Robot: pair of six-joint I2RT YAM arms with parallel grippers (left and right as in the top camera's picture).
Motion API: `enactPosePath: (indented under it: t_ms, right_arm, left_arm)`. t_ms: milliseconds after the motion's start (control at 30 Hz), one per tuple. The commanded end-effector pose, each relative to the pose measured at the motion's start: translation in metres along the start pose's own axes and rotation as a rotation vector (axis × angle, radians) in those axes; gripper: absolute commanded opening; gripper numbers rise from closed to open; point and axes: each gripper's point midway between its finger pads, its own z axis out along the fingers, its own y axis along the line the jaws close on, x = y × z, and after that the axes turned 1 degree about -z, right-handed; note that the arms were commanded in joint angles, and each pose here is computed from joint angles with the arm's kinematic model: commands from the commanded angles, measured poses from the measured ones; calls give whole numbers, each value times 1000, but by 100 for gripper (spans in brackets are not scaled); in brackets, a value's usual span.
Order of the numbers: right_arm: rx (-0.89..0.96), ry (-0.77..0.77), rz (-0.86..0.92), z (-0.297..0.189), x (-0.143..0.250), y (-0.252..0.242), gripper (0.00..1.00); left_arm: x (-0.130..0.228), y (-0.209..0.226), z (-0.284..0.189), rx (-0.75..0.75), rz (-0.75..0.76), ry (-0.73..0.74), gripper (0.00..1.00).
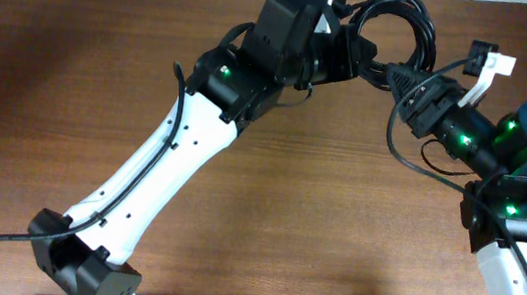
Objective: Untangle cables
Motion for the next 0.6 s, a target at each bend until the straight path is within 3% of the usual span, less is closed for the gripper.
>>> enactPosePath:
  t_ms: [0, 333, 567]
  right_arm:
    - [-39, -1, -42, -1, -5, 13, 6]
    - [-158, 70, -192, -4, 9, 32, 4]
    - [-244, 93, -388, -7, 18, 43, 4]
  left_arm:
    - [-28, -3, -23, -14, 13, -103, 0]
    - [-60, 22, -37, -34, -210, -179, 0]
    - [-62, 21, -37, -27, -221, -185, 0]
